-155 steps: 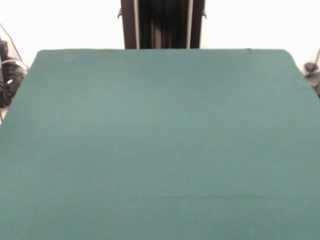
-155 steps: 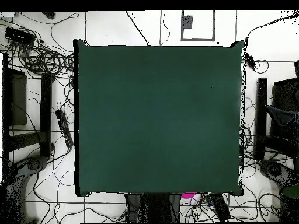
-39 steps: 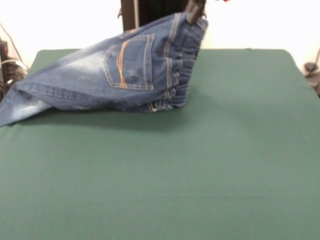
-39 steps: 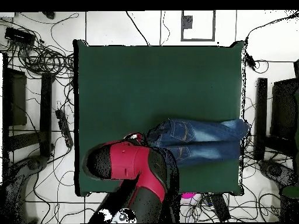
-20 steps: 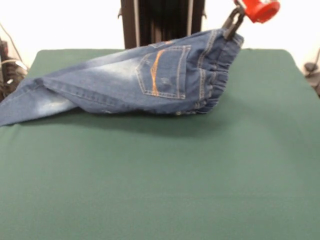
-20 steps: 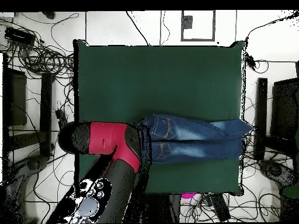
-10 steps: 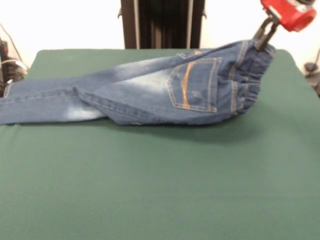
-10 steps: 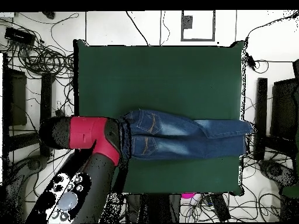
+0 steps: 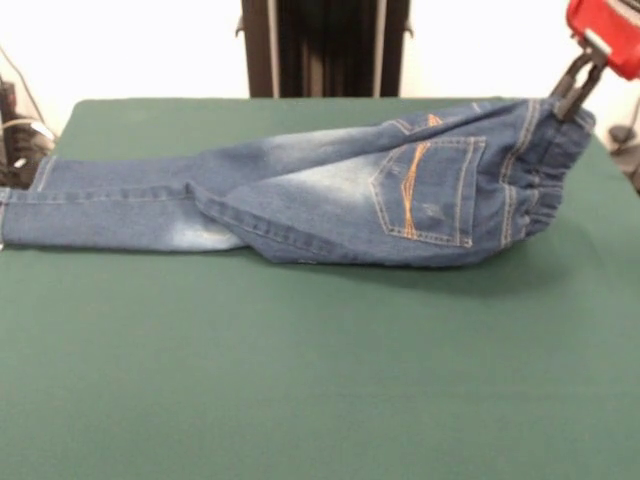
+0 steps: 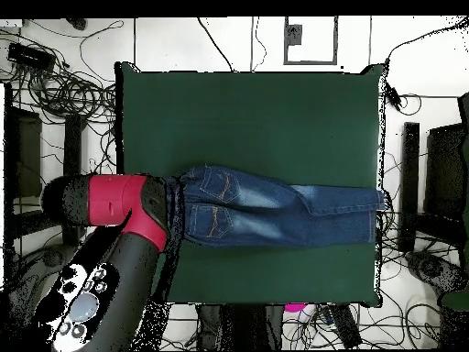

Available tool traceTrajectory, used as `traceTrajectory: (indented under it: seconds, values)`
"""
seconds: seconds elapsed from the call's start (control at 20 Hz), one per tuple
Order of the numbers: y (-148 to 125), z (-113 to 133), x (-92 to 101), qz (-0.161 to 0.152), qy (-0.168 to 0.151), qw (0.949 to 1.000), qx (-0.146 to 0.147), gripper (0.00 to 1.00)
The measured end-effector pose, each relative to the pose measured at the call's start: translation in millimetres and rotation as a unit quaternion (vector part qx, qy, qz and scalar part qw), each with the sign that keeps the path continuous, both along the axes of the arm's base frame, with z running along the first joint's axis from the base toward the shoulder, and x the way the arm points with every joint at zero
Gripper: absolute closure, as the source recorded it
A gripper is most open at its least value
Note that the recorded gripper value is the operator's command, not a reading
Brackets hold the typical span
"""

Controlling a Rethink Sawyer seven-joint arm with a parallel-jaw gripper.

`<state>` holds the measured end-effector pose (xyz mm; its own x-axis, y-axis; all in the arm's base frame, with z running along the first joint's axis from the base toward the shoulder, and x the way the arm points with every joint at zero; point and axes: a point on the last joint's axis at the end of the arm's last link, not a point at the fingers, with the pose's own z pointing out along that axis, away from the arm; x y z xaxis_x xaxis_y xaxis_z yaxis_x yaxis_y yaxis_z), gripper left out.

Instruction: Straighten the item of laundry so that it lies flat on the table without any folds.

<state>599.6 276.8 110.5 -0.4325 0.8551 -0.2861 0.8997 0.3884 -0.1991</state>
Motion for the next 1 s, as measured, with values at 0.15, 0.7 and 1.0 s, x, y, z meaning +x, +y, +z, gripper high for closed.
traceTrajectory:
  seconds: [0.15,0.7,1.0]
  values:
    - [4.1,-0.8,2.3,-0.008,-0.007,0.9999,-0.001,1.00]
    - [11.3,-7.9,4.5,-0.026,-0.007,0.9996,0.000,1.00]
    - [11.9,-6.0,2.7,-0.030,0.005,0.9995,-0.002,1.00]
